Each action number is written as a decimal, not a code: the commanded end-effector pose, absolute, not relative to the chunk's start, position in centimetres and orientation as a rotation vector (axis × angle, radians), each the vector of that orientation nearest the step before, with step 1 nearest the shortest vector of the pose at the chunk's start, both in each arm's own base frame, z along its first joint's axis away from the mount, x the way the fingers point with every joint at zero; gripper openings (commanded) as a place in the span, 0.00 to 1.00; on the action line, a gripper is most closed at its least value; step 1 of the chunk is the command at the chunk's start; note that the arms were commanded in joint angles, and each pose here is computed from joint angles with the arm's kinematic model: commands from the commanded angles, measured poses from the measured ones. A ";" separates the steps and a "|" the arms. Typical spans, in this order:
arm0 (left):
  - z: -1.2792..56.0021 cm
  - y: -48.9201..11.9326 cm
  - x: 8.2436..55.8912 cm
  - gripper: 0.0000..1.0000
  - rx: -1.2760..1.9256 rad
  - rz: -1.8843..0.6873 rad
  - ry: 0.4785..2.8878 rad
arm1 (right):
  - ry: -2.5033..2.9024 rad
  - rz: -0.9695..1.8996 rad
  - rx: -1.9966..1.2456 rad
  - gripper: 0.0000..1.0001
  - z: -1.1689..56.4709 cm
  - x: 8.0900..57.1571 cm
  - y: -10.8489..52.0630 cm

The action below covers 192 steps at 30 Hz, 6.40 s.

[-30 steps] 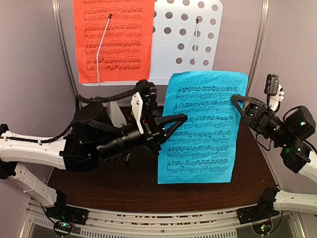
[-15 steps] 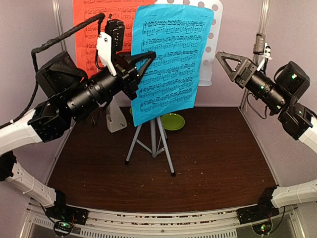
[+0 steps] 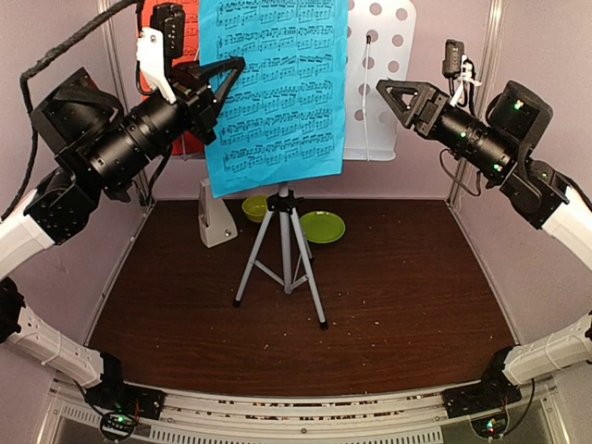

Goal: Set up the instrument practice props

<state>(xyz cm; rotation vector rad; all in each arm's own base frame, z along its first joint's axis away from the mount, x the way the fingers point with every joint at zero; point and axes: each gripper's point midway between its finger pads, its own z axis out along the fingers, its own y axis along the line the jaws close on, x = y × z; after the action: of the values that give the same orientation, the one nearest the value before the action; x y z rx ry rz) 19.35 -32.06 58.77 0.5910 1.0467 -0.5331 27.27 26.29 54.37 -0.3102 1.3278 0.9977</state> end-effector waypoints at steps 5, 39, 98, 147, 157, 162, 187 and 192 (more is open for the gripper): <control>62.8 -30.4 18.8 0.00 0.546 -0.495 0.946 | 1.278 1.034 -0.302 0.57 57.2 27.2 27.3; 65.4 -31.1 19.5 0.00 0.535 -0.368 0.865 | 1.274 1.000 -0.351 0.00 57.1 27.6 29.4; 63.7 -39.8 25.0 0.00 0.723 -0.488 0.823 | 1.060 0.982 -0.529 0.00 57.7 24.2 30.1; 63.6 -37.8 23.2 0.70 0.754 -0.466 0.807 | 1.068 0.948 -0.459 0.52 57.2 24.5 28.7; 63.4 -36.2 21.2 0.80 0.817 -0.475 0.791 | 1.091 0.932 -0.452 0.61 56.2 24.3 28.1; 61.5 -35.6 20.0 0.82 0.920 -0.457 0.811 | 1.119 0.906 -0.441 0.66 55.5 24.2 27.3; 40.2 -31.5 18.4 0.88 1.112 -0.516 1.268 | 1.445 0.811 -0.367 0.80 41.9 24.5 23.2; 34.4 -30.6 19.0 0.89 1.058 -0.565 1.431 | 1.572 0.808 -0.348 0.80 36.4 24.9 23.3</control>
<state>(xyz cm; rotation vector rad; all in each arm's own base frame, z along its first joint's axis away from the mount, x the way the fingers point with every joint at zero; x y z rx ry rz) 18.31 -31.60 37.30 1.1628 1.3070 -0.5070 24.31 23.63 40.18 -0.3903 1.4672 0.8165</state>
